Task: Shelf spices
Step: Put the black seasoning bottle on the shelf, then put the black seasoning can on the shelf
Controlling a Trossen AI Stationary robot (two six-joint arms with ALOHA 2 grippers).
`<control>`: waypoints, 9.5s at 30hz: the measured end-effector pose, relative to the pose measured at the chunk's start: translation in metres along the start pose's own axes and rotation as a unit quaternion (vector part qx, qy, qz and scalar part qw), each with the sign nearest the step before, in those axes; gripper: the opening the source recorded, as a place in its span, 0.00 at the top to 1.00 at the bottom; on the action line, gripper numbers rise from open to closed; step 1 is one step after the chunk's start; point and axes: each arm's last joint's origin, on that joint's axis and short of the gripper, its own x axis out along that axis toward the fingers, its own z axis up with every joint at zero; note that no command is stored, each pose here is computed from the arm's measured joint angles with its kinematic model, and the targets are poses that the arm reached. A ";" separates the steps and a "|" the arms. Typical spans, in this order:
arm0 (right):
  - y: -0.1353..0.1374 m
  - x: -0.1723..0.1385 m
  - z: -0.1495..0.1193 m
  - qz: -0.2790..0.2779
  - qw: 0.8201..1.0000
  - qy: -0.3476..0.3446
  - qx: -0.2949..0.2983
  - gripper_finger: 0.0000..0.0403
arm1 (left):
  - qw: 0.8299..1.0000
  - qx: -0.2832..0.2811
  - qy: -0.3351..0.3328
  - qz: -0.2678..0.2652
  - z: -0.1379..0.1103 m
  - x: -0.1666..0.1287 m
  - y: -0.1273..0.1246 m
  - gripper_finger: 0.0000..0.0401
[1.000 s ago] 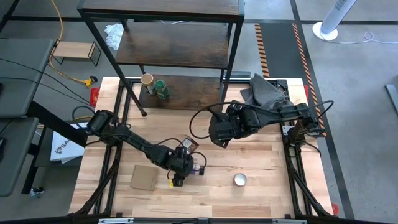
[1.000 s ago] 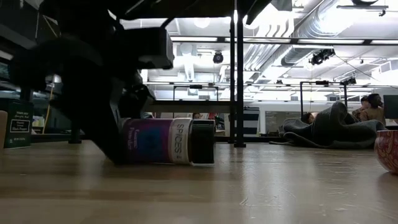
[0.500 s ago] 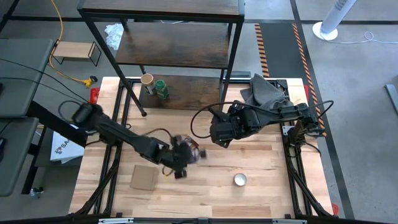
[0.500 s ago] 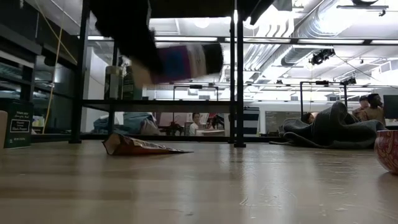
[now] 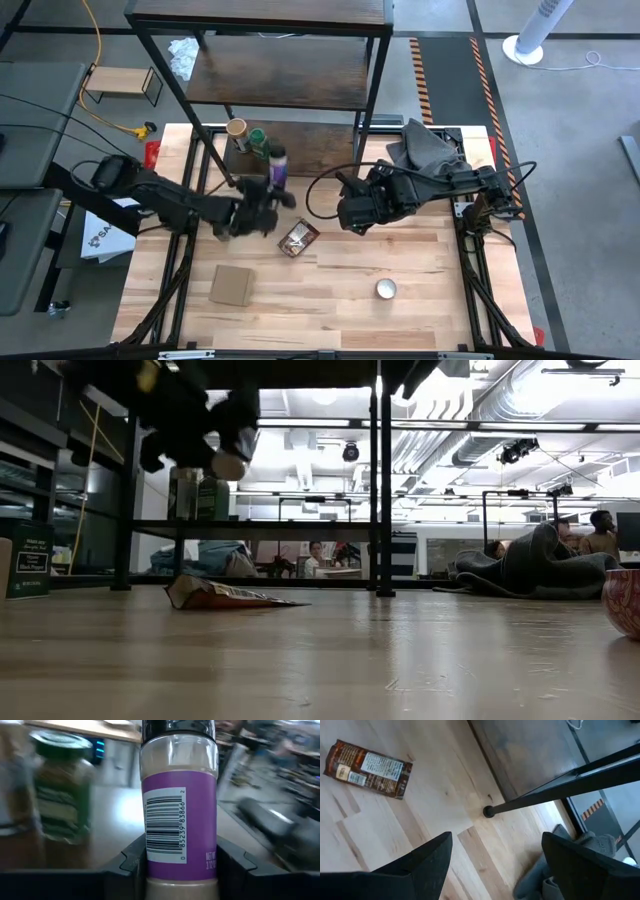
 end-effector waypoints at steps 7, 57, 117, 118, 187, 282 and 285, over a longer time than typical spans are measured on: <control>-0.004 0.005 0.010 0.000 0.999 -0.027 0.032 0.25 | 0.995 0.046 -0.014 0.084 0.006 0.059 0.014 0.63; 0.006 0.014 0.037 0.007 0.983 -0.130 0.128 0.38 | 0.991 0.063 0.000 0.115 -0.030 0.094 0.018 0.51; 0.009 0.018 0.038 0.007 0.986 -0.126 0.104 0.38 | 0.985 0.149 0.080 -0.025 -0.003 0.105 0.019 0.44; 0.009 0.018 0.038 0.007 0.986 -0.126 0.104 0.38 | 0.985 0.149 0.080 -0.023 -0.002 0.106 0.020 0.44; -0.002 0.154 0.107 0.024 0.949 -0.157 0.273 1.00 | 0.863 -0.220 0.030 -0.454 0.166 -0.084 0.067 0.22; -0.007 0.014 0.036 0.043 0.994 -0.096 -0.010 1.00 | 0.854 -0.038 0.462 0.235 0.067 -0.105 0.086 0.23; -0.009 0.015 0.037 0.047 0.994 -0.094 -0.008 1.00 | 0.857 -0.036 0.449 0.251 0.055 -0.102 0.079 0.23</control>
